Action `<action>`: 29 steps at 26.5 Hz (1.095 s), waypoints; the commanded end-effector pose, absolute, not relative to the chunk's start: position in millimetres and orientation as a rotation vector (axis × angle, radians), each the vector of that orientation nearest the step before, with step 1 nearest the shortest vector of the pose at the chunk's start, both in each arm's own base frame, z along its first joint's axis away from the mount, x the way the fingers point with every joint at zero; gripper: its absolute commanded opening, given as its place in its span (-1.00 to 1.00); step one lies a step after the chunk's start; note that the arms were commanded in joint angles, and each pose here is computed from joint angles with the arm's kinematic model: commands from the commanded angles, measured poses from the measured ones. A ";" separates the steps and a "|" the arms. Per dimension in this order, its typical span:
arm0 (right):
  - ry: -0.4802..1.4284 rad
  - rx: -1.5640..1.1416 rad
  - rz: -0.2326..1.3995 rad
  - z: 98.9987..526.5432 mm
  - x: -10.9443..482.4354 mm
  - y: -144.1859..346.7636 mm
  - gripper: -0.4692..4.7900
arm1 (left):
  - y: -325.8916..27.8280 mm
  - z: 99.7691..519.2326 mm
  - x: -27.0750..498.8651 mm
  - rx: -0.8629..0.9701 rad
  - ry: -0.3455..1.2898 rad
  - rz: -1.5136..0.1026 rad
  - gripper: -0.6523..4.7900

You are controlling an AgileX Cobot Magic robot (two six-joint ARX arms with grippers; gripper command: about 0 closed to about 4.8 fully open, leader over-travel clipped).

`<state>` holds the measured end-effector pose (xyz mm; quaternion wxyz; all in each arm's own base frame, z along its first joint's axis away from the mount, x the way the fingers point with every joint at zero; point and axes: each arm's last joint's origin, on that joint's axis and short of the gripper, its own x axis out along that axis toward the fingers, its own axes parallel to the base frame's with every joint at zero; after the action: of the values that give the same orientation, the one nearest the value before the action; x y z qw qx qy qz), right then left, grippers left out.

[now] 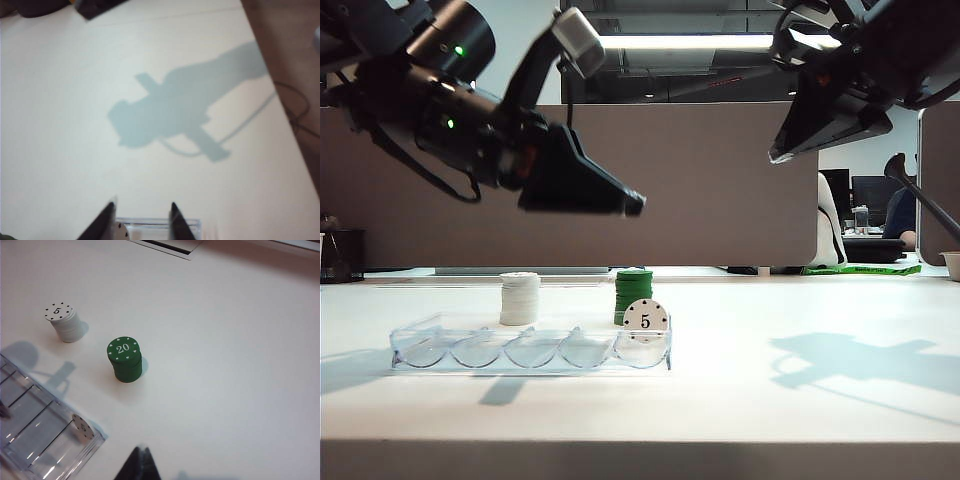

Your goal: Pick up the chip in the box and place it on the pile of chips with the same color.

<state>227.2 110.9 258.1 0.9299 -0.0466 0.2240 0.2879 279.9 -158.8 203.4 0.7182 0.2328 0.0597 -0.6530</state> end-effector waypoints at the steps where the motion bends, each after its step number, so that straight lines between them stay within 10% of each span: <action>1: 0.459 -0.097 0.592 259.4 226.4 110.8 -0.84 | -161.3 200.2 281.9 0.547 0.116 -1.443 -0.31; 29: 0.496 -0.103 0.590 255.9 224.9 110.1 -0.84 | -169.8 164.3 299.3 0.524 0.135 -1.441 -0.05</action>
<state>225.0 109.9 253.5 0.9238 -0.0501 0.2495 0.2862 296.9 -168.9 161.6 0.7135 0.2437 0.0683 -0.6534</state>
